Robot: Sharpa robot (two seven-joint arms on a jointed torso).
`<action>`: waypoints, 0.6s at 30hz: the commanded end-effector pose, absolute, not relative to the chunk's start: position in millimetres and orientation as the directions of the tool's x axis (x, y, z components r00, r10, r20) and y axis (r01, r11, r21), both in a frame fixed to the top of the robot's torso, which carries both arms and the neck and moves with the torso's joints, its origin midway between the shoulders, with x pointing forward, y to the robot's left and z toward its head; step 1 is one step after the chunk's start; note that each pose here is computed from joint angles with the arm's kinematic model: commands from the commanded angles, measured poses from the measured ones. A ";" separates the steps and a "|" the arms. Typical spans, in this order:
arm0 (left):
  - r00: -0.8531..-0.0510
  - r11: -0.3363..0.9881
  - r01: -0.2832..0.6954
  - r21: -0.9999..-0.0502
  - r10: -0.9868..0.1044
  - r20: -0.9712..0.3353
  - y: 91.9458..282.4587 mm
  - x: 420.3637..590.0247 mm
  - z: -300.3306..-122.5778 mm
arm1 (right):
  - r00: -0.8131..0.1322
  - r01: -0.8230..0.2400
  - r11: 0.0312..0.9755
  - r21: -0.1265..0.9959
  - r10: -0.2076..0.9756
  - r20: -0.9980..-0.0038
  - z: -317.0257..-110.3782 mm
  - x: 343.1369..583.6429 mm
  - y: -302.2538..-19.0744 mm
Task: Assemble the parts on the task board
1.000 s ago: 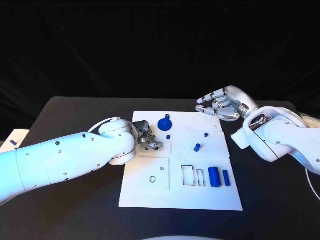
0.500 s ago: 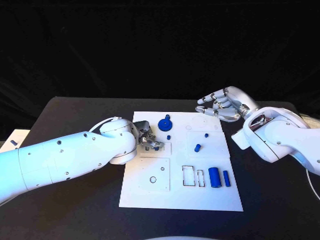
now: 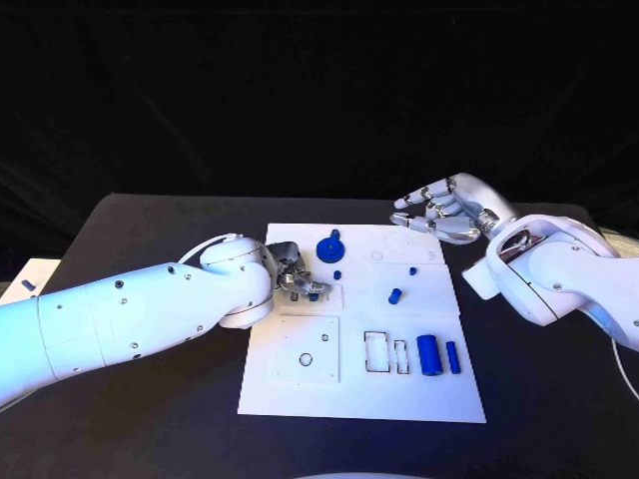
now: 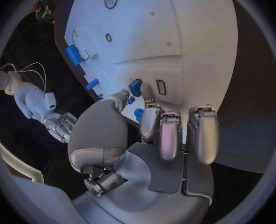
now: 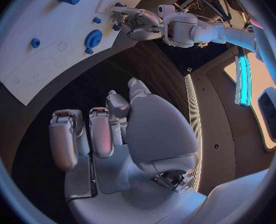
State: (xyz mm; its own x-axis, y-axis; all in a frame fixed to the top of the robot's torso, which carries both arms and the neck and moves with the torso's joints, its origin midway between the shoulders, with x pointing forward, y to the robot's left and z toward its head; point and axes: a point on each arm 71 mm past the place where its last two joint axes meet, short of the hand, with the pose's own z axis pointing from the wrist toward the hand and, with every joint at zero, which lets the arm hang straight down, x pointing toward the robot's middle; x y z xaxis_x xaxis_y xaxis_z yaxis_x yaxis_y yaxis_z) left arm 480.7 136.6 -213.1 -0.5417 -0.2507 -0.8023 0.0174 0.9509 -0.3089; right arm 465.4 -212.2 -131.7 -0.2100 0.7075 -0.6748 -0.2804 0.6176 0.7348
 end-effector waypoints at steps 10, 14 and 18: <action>-0.601 0.956 -0.011 -0.292 -0.240 -0.762 138.5 473.2 -221.1 | -0.222 -0.288 0.618 0.731 0.700 -0.679 -132.4 465.7 -211.4; -0.588 0.941 -0.020 -0.338 -0.285 -0.757 138.4 474.4 -210.3 | -0.221 -0.285 0.621 0.730 0.698 -0.681 -133.0 466.9 -212.3; -0.571 0.928 -0.026 -0.373 -0.320 -0.756 138.4 477.4 -198.1 | -0.220 -0.283 0.623 0.729 0.698 -0.682 -133.9 468.0 -212.8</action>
